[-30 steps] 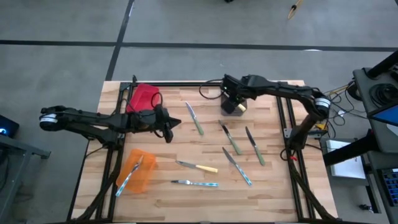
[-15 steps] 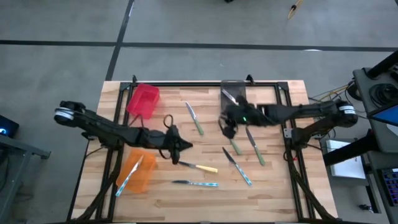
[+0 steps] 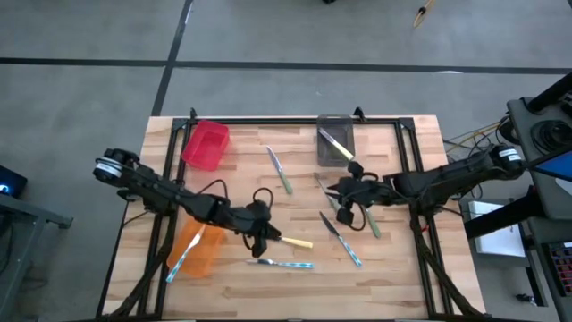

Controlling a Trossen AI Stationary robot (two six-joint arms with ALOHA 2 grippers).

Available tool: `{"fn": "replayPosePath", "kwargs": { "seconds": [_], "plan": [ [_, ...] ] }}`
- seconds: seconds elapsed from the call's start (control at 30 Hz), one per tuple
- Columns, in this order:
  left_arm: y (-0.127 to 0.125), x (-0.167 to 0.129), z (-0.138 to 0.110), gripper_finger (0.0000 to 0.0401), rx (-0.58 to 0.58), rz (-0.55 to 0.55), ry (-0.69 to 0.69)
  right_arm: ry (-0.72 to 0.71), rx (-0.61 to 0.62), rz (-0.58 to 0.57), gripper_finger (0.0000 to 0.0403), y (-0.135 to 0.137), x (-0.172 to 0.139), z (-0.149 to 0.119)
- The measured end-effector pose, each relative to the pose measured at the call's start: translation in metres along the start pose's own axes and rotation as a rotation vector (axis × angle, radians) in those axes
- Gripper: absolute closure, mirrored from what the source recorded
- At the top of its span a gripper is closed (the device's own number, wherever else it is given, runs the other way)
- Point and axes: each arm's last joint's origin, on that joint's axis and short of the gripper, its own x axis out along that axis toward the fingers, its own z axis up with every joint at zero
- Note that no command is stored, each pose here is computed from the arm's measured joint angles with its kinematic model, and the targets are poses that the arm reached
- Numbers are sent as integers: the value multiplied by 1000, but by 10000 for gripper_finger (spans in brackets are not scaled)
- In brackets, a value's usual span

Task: Sort silverware by color (type)
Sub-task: Put the left green knife into the red bin

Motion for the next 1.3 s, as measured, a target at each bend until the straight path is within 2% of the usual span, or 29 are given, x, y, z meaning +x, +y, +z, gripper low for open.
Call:
{"fn": "replayPosePath", "kwargs": {
  "seconds": [0.2,0.57,1.03,1.3],
  "plan": [
    [-8,3,-3,401,-18,20,58,-57,-24,44,335,8,-5,-1],
    [-20,20,-13,401,0,27,116,-220,-108,116,335,23,-11,12],
    [-39,35,-17,401,11,17,147,-291,-58,111,335,30,7,16],
    [-38,36,-20,401,-30,30,152,-251,-1,69,335,27,29,22]
  ]
}}
